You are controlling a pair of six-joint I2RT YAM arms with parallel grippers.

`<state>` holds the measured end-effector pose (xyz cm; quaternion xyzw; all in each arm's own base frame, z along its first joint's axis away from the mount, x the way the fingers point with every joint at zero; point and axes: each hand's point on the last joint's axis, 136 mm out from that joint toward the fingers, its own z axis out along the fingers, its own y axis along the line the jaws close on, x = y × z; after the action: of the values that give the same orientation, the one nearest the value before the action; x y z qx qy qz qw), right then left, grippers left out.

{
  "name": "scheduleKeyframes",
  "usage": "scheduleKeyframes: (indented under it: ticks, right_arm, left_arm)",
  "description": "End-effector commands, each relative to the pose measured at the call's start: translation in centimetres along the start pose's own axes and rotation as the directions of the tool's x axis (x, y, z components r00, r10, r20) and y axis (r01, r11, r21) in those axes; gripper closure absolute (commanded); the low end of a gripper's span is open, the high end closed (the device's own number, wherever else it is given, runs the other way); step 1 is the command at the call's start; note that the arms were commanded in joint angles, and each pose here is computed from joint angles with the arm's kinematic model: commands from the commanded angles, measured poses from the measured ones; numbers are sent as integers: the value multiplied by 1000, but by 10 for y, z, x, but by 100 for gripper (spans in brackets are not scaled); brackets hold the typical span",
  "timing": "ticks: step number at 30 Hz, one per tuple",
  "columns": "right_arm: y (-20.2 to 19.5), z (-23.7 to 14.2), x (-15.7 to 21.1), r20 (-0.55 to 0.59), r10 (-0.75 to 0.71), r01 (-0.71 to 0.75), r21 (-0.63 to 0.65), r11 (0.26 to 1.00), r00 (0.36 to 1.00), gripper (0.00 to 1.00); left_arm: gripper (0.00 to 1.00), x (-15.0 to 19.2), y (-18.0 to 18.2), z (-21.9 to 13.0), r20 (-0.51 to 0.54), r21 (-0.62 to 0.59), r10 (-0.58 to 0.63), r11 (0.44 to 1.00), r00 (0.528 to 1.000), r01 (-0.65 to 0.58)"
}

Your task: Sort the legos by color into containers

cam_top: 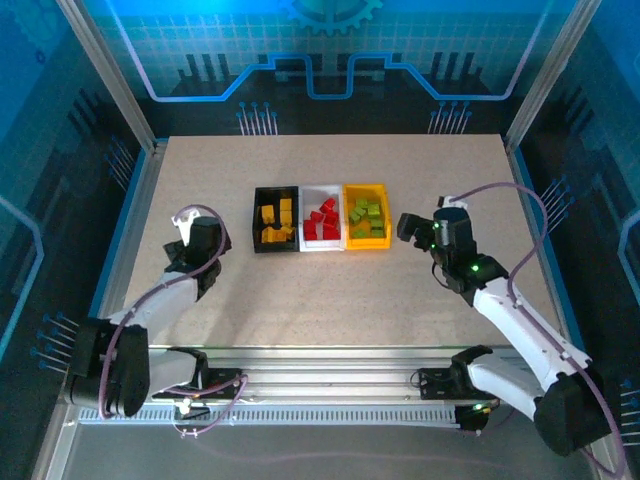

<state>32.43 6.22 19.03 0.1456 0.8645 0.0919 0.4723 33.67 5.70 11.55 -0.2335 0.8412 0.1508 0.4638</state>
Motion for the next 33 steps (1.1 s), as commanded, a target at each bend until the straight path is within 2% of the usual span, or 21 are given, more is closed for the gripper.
scheduleKeyframes:
  ticks: [1, 5, 7, 11, 13, 14, 15, 16, 18, 22, 33]
  right_arm:
    - [-23, -1, -1, 9, 44, -44, 54, 998, 999, 0]
    - [-44, -1, -3, 25, 87, -89, 100, 991, 996, 0]
    - [-39, -1, -8, 45, 39, -41, 47, 998, 998, 0]
    - [-11, 0, -13, 119, -135, 147, -108, 983, 984, 0]
    - [-18, -1, -18, 159, -171, 183, -67, 981, 972, 0]
    - [-24, -2, -22, 177, -185, 194, -31, 981, 967, 0]
    - [-29, -2, -26, 199, -208, 212, -1, 977, 958, 0]
    - [-34, -2, -31, 222, -233, 233, 27, 972, 947, 0]
    - [-42, 3, -34, 248, -285, 279, 63, 958, 926, 0]
    - [-63, 28, -25, 206, -319, 301, 116, 947, 925, 0]
    - [-70, 85, 1, 196, -322, 323, 29, 946, 926, 0]
  left_arm:
    - [1, -25, -19, 10, 116, 102, 31, 994, 993, -42]
    - [1, -20, -39, 21, 201, 186, 40, 979, 979, -78]
    - [1, -21, -50, 25, 216, 226, 56, 968, 975, -106]
    - [1, -10, -66, 26, 265, 317, 60, 937, 963, -145]
    - [1, 0, -63, 30, 234, 340, 45, 932, 971, -125]
    - [1, -3, -63, 30, 279, 353, 24, 927, 960, -125]
    - [1, -1, -65, 28, 264, 367, 29, 921, 964, -128]
    - [1, 1, -63, 31, 232, 365, 30, 924, 972, -115]
    - [1, -1, -63, 32, 242, 364, 25, 924, 970, -115]
    - [1, -2, -63, 32, 243, 361, 24, 926, 970, -114]
    - [1, -1, -64, 32, 244, 365, 27, 924, 969, -118]
